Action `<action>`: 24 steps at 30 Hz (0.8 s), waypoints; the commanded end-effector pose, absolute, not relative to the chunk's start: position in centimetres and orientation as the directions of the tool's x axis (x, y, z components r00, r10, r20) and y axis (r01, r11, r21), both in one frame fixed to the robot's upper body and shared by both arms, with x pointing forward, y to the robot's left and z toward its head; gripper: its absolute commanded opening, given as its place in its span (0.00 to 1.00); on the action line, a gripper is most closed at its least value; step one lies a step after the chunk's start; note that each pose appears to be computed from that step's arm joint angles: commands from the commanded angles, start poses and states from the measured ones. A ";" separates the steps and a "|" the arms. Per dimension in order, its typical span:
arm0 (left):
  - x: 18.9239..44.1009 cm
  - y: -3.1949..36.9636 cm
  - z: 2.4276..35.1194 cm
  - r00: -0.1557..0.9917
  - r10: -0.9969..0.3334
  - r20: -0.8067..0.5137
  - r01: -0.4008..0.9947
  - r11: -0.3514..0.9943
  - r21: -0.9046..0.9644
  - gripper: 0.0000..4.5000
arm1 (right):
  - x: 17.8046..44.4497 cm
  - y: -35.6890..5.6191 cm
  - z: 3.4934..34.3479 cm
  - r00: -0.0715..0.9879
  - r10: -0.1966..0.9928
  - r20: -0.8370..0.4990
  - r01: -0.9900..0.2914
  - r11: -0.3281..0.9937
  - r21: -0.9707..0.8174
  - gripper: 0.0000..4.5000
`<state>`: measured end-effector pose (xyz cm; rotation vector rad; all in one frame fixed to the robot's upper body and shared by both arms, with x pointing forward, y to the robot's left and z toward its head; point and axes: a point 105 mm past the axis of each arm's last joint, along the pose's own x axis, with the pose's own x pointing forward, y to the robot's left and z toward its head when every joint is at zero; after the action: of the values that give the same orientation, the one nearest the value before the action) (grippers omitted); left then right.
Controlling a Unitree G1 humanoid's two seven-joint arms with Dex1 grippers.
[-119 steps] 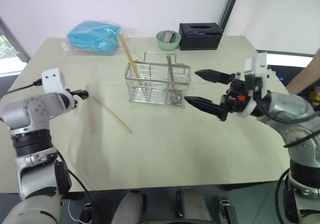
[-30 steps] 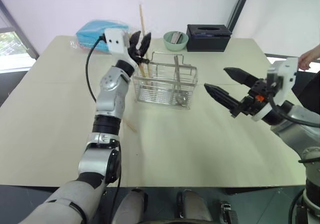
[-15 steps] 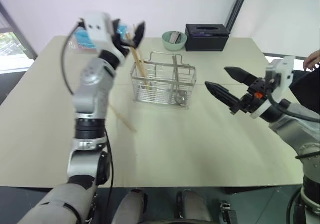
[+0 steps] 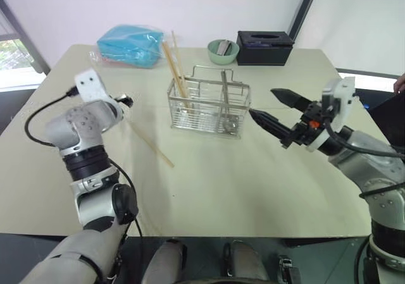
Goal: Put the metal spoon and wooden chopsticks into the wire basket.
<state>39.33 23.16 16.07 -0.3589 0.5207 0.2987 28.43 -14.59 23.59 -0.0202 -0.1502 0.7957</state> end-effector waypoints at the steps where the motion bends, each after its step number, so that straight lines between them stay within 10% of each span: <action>1: 39.9 21.6 15.6 0.808 0.130 -0.574 -0.337 0.902 -0.269 0.99 | 28.0 -14.1 24.3 0.672 0.723 0.163 -0.717 0.690 -0.105 1.00; 14: 40.5 19.5 10.7 0.680 0.055 -0.731 -0.360 0.894 -0.267 0.99 | 27.1 -14.1 23.9 0.699 0.696 0.167 -0.691 0.717 -0.097 1.00; 17: 41.0 19.2 10.6 0.681 0.050 -0.731 -0.363 0.889 -0.278 0.80 | 27.1 -14.4 24.0 0.712 0.681 0.173 -0.676 0.731 -0.095 1.00; 24: 41.7 19.4 11.2 0.689 0.071 -0.722 -0.380 0.883 -0.276 0.01 | 27.1 -14.6 24.1 0.721 0.669 0.183 -0.665 0.741 -0.092 1.00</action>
<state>41.33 20.00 10.81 -0.4190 0.7786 0.2798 27.72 -14.73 22.54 -0.0034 -0.1330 0.7340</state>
